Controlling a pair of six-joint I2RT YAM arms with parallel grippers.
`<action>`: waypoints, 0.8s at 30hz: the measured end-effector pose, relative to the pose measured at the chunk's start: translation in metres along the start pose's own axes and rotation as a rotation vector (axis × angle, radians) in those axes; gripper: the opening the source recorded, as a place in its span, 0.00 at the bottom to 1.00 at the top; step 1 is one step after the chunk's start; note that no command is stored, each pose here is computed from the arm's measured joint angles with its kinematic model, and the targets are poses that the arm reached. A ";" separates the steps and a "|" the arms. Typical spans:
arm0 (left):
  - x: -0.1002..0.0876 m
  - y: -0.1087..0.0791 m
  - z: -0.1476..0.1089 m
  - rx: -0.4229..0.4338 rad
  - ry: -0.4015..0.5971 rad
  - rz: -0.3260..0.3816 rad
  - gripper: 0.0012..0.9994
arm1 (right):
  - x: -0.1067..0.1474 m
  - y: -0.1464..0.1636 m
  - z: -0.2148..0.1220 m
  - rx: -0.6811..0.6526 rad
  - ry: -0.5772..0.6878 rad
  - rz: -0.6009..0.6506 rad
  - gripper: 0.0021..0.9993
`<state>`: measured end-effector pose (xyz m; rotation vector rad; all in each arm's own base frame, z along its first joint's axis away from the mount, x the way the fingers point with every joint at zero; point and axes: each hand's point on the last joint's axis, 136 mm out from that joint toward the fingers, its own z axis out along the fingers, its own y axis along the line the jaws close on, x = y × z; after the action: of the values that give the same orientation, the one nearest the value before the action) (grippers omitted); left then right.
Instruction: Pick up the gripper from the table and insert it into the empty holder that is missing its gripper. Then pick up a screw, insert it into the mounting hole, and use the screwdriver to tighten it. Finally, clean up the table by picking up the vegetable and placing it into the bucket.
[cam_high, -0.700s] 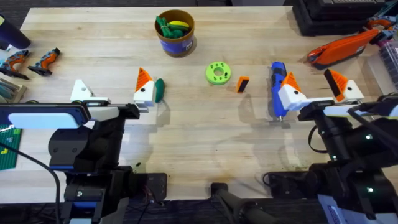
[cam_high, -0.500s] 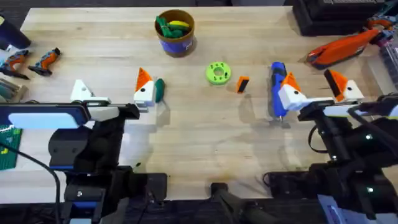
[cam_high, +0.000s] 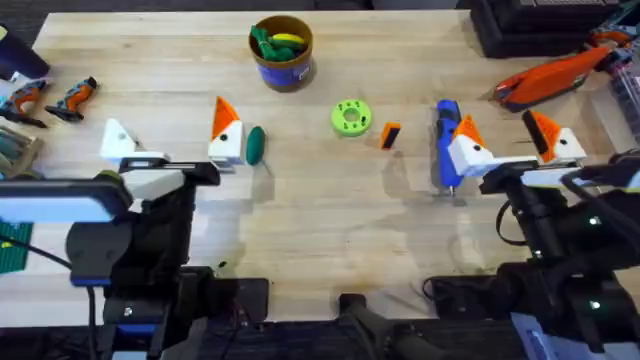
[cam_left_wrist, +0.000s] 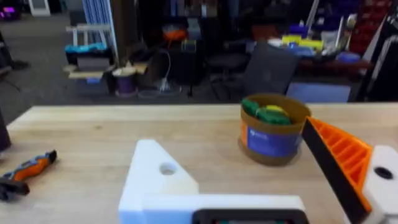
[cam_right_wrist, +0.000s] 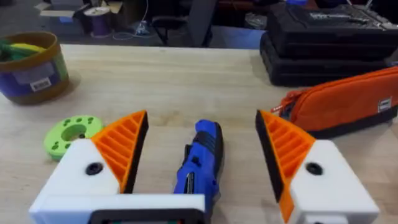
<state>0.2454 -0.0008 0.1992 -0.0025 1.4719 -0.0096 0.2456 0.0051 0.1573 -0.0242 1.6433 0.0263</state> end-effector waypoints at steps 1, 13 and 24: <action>-0.006 0.000 0.000 0.000 -0.025 -0.002 0.99 | -0.002 0.000 0.000 0.000 -0.010 0.000 0.99; -0.075 0.005 -0.013 -0.027 -0.104 -0.054 0.99 | -0.086 0.001 -0.029 0.000 -0.098 -0.004 0.99; -0.121 0.013 -0.004 -0.083 0.145 -0.043 0.99 | -0.137 0.001 -0.032 0.000 0.176 0.006 0.99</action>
<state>0.2298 0.0127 0.3188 -0.1030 1.6159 0.0167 0.2232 0.0053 0.2964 -0.0223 1.8191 0.0299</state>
